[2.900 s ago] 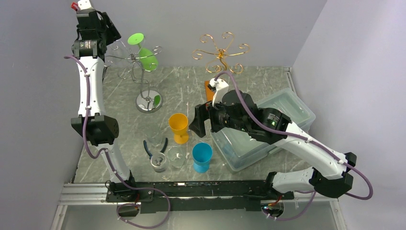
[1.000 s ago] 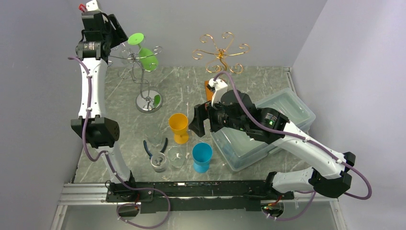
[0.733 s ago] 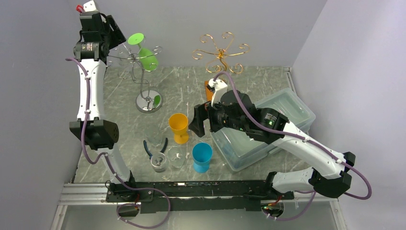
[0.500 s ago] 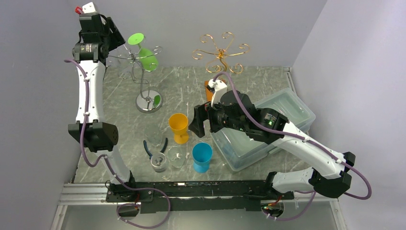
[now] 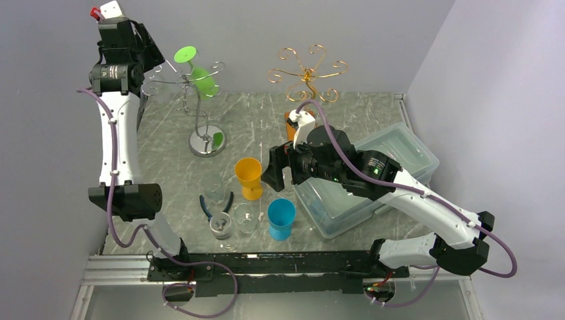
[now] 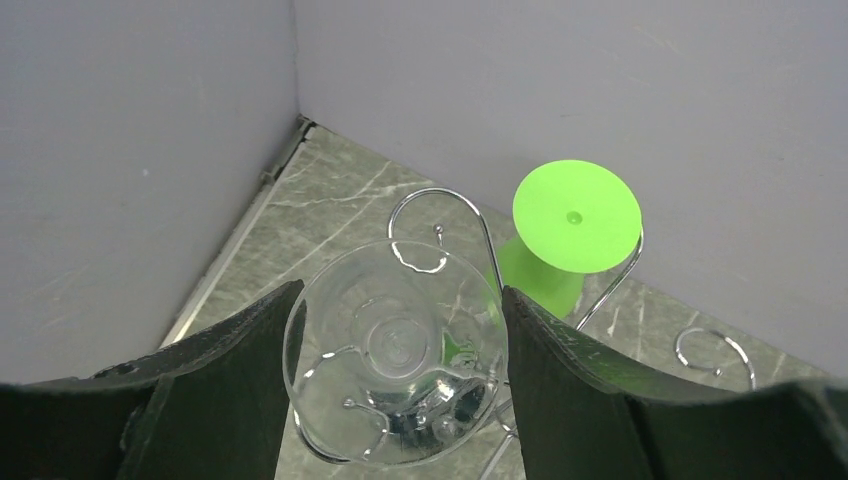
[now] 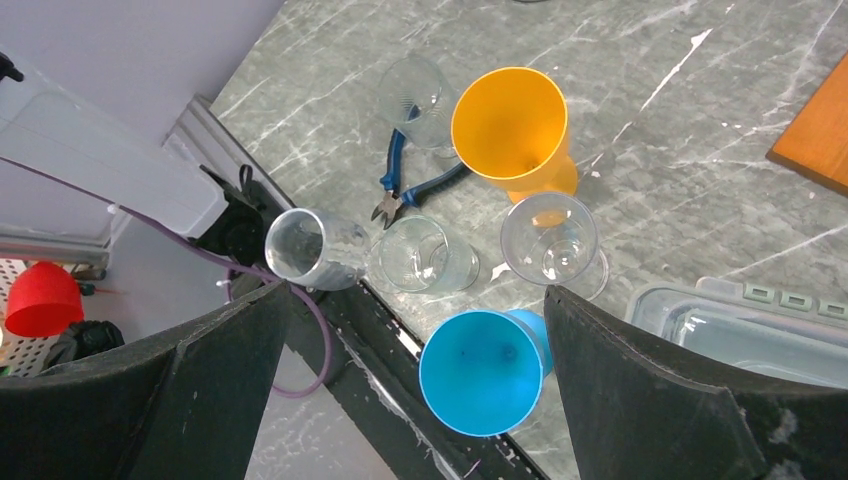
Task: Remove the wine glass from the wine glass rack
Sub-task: Pick up the wine glass from the wine rack, then place the wine glass at the center of the board, then move the distractor to the center of the board.
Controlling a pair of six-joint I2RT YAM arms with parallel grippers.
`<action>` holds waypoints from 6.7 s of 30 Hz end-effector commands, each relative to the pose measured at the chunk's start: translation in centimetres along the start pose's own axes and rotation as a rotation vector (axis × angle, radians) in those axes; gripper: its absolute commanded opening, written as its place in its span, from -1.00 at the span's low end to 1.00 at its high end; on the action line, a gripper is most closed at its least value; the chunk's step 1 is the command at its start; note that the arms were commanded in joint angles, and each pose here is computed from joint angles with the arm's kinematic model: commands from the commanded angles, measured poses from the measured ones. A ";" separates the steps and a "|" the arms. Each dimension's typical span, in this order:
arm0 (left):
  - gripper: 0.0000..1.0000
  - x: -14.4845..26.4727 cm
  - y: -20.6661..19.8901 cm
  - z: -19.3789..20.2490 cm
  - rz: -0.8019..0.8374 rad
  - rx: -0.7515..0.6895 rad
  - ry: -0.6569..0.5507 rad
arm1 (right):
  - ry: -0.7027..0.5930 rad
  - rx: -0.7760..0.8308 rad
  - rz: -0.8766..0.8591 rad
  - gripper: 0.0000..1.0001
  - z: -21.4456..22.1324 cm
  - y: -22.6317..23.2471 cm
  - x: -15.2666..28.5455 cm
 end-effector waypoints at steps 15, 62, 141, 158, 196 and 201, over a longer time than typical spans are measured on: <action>-0.38 6.6 0.9 -4.2 -0.019 -0.017 -0.176 | -0.070 -0.004 -0.079 0.99 -2.2 1.3 -0.2; -0.47 19.1 2.6 4.5 0.287 0.138 0.260 | -0.207 -0.051 -0.272 0.99 -7.1 3.1 -2.4; 0.37 20.8 -8.6 8.1 1.180 0.725 0.700 | -0.842 -0.579 -0.394 -1.00 -7.6 0.3 4.5; 0.99 20.6 -6.4 9.3 0.950 0.463 0.556 | -0.697 -0.460 -0.270 -1.00 -6.2 0.0 9.0; 0.99 21.9 -3.7 7.6 0.768 0.210 0.379 | 0.315 -0.143 -0.345 -1.00 0.1 1.8 12.2; 0.99 21.8 -3.6 7.8 0.758 0.206 0.379 | 0.427 -0.133 -0.325 -1.00 2.3 1.5 11.5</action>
Point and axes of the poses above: each gripper's point midway between its finger pads, its own x axis back along the fingers, its own y axis along the line the jaws close on, z = x × y, the point moved 9 cm from there along x, back along the fingers, and after that the axes turned 4 degrees about x, right-handed, at the moved point
